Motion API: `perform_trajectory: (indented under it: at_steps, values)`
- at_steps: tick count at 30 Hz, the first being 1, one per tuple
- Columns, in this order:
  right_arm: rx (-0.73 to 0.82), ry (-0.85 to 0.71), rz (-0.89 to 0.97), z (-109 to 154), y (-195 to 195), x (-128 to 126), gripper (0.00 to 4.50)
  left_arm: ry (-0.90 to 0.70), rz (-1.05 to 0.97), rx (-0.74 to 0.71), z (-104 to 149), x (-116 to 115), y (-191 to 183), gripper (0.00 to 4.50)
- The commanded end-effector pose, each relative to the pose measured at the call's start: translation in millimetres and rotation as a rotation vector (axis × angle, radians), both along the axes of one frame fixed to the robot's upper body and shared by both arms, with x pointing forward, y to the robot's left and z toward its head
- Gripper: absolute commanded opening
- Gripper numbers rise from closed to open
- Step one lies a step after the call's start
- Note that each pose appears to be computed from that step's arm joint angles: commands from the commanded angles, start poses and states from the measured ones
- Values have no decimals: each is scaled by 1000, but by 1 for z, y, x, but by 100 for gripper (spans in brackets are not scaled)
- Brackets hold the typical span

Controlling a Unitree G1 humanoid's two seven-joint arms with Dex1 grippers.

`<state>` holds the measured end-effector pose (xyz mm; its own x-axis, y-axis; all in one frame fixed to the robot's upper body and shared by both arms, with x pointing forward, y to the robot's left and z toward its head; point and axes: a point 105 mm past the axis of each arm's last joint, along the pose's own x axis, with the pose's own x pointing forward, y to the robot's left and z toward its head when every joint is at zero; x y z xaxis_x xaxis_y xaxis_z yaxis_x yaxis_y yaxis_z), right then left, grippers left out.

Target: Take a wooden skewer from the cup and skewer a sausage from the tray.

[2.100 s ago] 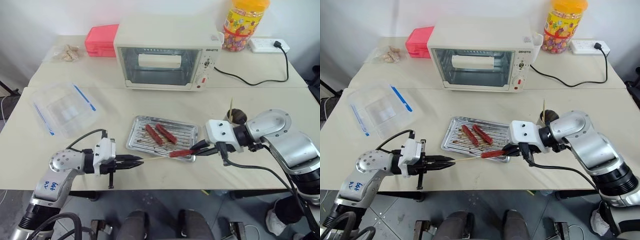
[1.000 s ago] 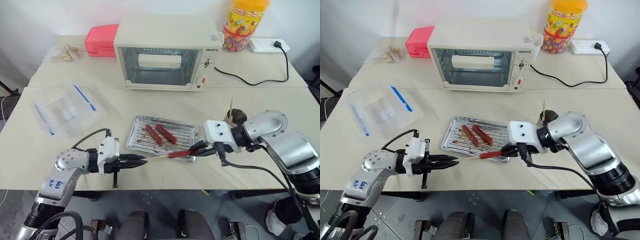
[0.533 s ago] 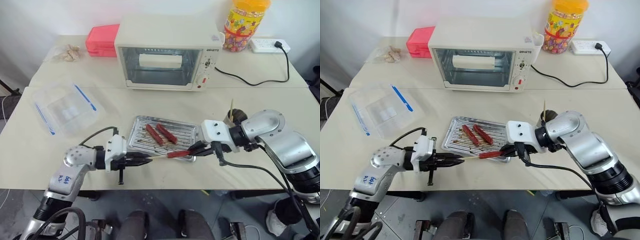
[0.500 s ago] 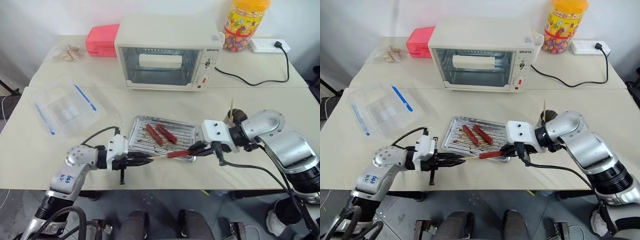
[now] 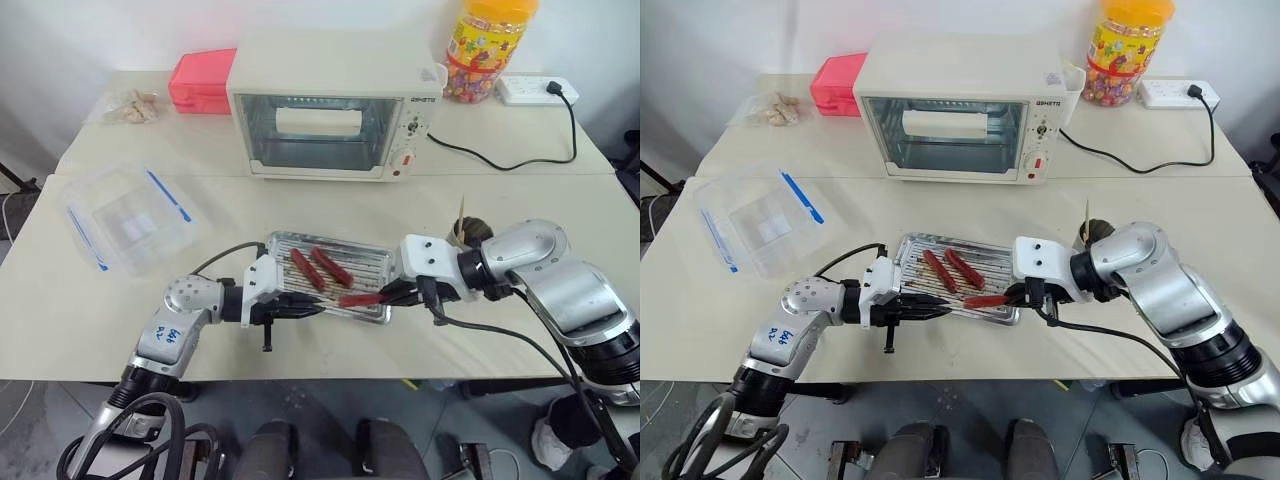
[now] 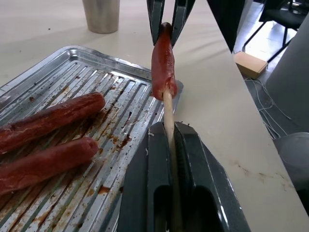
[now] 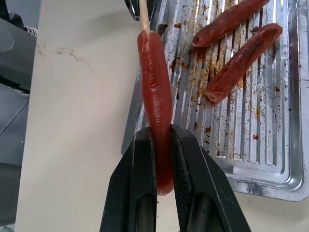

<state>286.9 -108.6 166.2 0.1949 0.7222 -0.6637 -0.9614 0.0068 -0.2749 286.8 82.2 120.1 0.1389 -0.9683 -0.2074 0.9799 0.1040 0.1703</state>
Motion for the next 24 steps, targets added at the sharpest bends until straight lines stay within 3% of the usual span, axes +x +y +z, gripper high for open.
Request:
perform_trajectory:
  at_steps: [1, 2, 5, 8, 15, 17, 19, 21, 24]
  values:
    - [69, 3, 174, 12, 28, -24, 25, -36, -42, -31, 7, -9, -11, 0]
    - [64, 12, 167, 11, 25, -25, 25, -41, -32, -34, 7, -9, -7, 0]
    - [60, 4, 171, 12, 16, -25, 107, -62, 2, -60, 12, -12, 7, 0]
    - [58, 19, 181, 12, 8, -29, 205, -83, 16, -76, 15, -17, 18, 0]
    - [148, -31, 174, 30, -17, -26, 440, -115, 186, -90, 25, -39, 86, 0]
    - [196, -35, 185, 33, -21, -28, 445, -112, 251, -104, 28, -45, 101, 0]
    - [465, -40, 160, 51, -17, -28, 445, -127, 430, -178, 38, -48, 128, 0]
    - [638, -75, 141, 60, -19, -28, 445, -167, 598, -250, 47, -48, 148, 0]
    - [745, -144, 98, 58, -23, -29, 445, -222, 851, -396, 59, -51, 176, 0]
